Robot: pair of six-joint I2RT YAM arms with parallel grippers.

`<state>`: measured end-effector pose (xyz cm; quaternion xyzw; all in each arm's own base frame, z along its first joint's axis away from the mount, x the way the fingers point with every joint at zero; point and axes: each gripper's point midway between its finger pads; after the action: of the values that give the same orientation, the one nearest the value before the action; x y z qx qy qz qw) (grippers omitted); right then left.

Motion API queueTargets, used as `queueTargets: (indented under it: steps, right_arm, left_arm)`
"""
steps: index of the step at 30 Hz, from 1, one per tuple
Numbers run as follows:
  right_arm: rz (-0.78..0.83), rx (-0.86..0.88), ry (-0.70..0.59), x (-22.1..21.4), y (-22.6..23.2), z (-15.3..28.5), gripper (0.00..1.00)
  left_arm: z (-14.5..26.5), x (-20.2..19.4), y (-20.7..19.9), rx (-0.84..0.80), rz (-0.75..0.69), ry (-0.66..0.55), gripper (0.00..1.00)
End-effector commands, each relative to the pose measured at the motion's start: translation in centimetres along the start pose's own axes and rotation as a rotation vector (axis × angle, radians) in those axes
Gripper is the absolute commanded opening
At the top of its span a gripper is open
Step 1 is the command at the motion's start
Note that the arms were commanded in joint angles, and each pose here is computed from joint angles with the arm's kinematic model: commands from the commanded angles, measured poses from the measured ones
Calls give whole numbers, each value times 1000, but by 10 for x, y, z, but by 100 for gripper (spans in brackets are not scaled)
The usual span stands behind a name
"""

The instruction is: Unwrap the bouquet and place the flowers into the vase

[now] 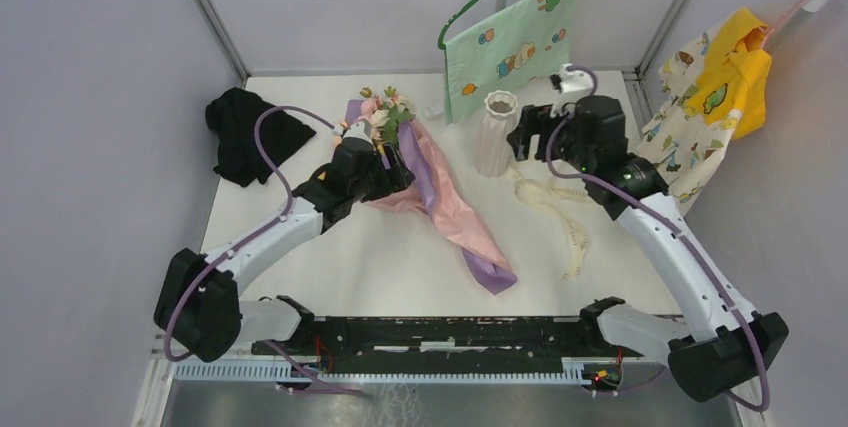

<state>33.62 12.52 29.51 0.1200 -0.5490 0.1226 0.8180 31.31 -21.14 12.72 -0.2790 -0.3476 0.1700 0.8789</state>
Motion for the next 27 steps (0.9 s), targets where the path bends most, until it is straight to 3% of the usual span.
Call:
queueTargets:
  steps: [1, 6, 10, 15, 22, 27]
  right_arm:
    - [189, 132, -13, -9, 63, 2, 80]
    - [303, 233, 49, -44, 124, -3, 76]
    - [326, 317, 125, -79, 158, -26, 72]
    - [347, 337, 220, -119, 181, -61, 67]
    - [328, 380, 245, -136, 202, -92, 64]
    - [313, 390, 257, -141, 210, -106, 52]
  left_arm:
    - [50, 58, -31, -30, -36, -197, 82]
    - [109, 94, -22, 42, 39, -389, 82]
    - [134, 104, -3, 109, 71, -475, 82]
    - [135, 98, 10, 146, 77, -467, 82]
    - [140, 99, 15, 168, 64, -482, 82]
    - [138, 96, 19, 174, 62, -476, 82]
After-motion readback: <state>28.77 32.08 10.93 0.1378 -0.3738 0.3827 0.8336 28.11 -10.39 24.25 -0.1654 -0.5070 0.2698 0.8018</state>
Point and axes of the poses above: each gripper's point midway between its finger pads, its own z axis back along the fingers, its own y axis along the line the jaws close on, x = y × z, and after that the axes turned 10 degrees about z, right-handed
